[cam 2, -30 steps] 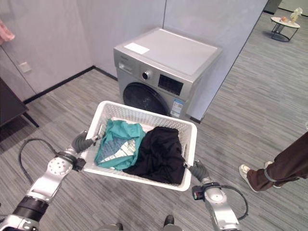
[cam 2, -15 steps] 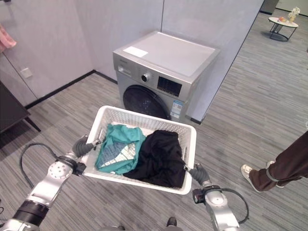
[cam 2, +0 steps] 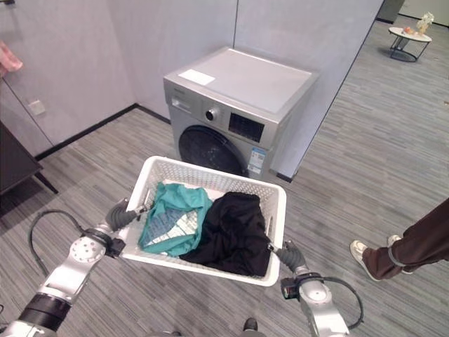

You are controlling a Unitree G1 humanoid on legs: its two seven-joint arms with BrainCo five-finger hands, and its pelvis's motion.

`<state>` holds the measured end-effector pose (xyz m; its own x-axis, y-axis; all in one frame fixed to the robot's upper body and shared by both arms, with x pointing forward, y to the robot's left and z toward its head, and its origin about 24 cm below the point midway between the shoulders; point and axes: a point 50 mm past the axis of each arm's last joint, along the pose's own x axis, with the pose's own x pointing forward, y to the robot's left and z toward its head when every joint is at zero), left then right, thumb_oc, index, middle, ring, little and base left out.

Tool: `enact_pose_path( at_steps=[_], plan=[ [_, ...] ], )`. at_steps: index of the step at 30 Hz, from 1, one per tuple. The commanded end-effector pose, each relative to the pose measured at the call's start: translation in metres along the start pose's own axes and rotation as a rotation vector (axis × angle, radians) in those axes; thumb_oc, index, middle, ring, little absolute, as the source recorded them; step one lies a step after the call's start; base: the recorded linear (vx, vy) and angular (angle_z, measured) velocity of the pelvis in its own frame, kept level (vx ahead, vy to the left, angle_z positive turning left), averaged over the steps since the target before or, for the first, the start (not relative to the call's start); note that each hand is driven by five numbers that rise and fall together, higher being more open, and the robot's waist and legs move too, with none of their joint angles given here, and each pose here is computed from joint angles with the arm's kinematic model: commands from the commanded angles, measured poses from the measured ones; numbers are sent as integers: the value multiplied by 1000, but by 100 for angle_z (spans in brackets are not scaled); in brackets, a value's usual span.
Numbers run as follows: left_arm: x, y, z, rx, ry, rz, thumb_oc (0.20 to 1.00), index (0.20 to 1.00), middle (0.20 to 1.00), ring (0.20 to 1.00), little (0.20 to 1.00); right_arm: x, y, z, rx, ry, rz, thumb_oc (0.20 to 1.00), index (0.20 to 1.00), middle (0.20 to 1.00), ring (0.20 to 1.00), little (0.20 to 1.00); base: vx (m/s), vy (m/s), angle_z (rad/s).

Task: Grab the laundry basket,head to the washer,open it,put in the laundry and shut it.

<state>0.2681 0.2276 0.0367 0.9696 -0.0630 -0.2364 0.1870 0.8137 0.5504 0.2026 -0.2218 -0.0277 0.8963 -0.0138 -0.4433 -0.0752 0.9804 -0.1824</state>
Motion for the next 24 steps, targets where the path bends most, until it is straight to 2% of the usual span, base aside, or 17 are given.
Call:
enact_pose_path(
  at_steps=[1,8,15,24],
  plan=[
    [-4,74,19,56,-102,257,200,200,200,200,200,-6,-58,27,-24,-136,-196,200,200,200,200,200,-48,-11,-19],
    [-5,76,18,47,-99,269,200,200,200,200,200,-7,-60,26,-17,-136,-201,200,200,200,200,200,-62,-7,-5],
    [-5,94,26,48,-116,334,200,200,200,200,200,3,-51,37,-22,-168,-162,200,200,200,200,200,-261,20,-18],
    [13,81,38,18,-154,291,200,200,200,200,200,7,-64,37,-36,-153,-215,200,200,200,200,200,-215,-135,-12]
  ],
)
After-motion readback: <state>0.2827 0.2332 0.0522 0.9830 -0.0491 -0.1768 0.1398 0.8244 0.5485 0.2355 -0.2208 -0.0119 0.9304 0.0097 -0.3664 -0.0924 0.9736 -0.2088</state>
